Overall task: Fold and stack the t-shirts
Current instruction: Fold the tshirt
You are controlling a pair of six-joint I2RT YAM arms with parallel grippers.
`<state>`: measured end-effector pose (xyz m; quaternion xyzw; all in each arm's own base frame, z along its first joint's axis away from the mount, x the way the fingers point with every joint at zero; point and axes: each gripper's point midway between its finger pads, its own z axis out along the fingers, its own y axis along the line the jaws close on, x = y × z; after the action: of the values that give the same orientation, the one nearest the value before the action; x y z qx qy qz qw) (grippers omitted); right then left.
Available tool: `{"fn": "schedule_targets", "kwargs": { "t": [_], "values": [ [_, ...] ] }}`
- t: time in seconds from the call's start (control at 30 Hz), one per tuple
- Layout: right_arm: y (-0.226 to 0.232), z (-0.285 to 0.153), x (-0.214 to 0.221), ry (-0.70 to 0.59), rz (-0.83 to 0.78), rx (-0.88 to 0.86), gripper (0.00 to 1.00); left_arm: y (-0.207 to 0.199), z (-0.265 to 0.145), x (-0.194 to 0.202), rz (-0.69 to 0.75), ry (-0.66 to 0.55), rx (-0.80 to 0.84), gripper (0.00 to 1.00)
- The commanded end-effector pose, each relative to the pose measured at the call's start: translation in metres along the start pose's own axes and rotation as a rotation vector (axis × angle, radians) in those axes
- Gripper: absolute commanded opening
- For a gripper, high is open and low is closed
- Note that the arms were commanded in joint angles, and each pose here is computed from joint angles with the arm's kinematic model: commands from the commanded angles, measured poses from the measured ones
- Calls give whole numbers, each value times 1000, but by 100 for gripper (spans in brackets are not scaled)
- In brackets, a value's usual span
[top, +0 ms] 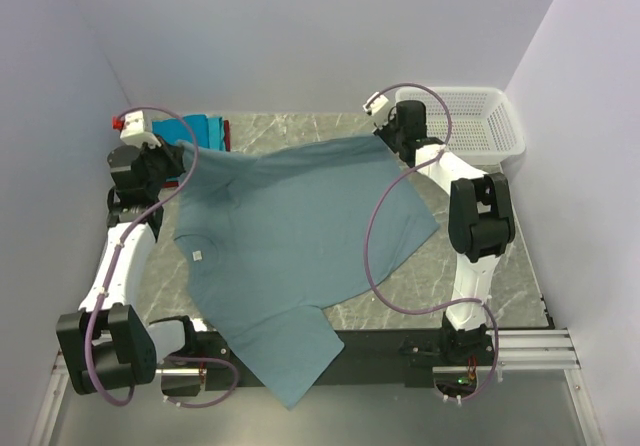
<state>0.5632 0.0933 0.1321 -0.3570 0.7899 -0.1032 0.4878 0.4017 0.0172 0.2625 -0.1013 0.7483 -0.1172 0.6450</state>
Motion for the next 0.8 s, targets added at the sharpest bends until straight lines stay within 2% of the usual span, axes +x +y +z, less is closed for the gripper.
{"fn": "schedule_targets", "kwargs": {
  "t": [0.0,0.77],
  "values": [
    [-22,-19,-26,-74,-5,52,0,-3,-10,0,-5,-8,14,0],
    [-13,-26,-5,-35,-32,46,0,-11,-33,30,-77,73,40,0]
  ]
}}
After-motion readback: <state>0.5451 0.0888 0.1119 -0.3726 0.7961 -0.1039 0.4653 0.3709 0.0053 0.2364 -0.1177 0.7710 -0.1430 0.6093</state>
